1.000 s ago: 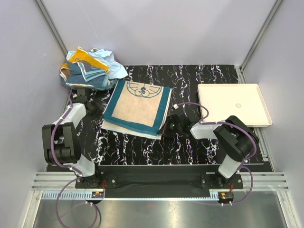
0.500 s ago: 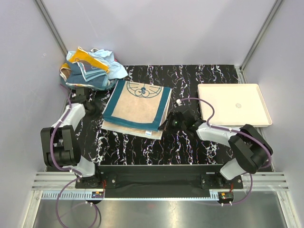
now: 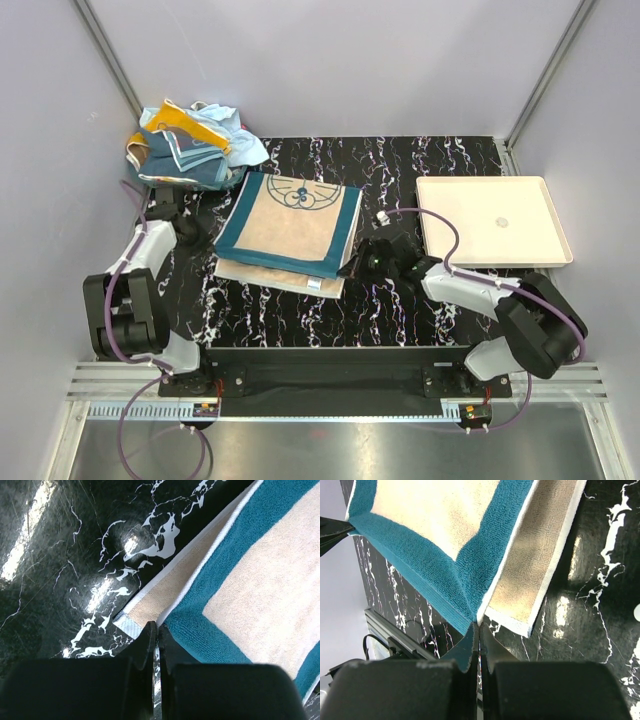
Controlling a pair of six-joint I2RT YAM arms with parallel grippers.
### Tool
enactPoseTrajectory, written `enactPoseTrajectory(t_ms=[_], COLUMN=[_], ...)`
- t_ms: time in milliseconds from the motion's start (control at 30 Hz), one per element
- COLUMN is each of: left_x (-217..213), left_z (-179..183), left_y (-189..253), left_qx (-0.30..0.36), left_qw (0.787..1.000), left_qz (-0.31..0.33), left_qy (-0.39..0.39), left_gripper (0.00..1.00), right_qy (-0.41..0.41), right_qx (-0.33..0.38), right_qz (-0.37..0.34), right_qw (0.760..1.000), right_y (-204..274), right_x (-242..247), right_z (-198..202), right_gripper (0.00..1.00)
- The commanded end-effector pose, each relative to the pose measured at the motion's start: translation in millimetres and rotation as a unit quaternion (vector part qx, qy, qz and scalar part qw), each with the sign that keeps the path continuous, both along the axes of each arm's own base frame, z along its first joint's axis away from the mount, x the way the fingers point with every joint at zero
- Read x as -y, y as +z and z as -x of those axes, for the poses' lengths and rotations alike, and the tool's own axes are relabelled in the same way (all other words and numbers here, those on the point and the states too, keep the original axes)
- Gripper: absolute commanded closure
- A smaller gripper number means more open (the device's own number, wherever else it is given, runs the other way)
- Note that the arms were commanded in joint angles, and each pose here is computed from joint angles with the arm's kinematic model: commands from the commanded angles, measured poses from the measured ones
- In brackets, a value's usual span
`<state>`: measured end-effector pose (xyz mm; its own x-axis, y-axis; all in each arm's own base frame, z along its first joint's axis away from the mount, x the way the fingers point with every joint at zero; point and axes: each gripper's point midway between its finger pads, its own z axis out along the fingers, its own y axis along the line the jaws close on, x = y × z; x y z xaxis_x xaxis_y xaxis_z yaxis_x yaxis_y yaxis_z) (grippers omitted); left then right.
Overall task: Fold and stack the towels
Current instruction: Fold the towel
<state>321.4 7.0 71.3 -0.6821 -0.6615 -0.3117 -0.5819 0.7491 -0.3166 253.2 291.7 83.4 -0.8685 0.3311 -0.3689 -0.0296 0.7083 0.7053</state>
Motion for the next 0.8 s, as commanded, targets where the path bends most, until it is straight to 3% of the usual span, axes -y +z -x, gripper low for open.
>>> enactPoseTrajectory(t_ms=[0,333,767], left_x=[-8,1,6], left_z=[-3,11,45], left_y=[17,30,-43], left_qx=[0.031,0.046,-0.046], left_qw=[0.999,0.999,0.999], left_qz=[-0.013,0.003,0.02], left_qy=[-0.001,-0.015,-0.011], left_gripper=[1.0,1.0,1.0], right_qy=[-0.009,-0.012,0.009], right_qx=[0.016,0.029,-0.041], right_qz=[0.01,0.011,0.016], right_qw=[1.0,0.999,0.999], right_y=[8,22,-44], right_x=[7,15,14], right_z=[2,7,32], right_gripper=[1.0,1.0,1.0])
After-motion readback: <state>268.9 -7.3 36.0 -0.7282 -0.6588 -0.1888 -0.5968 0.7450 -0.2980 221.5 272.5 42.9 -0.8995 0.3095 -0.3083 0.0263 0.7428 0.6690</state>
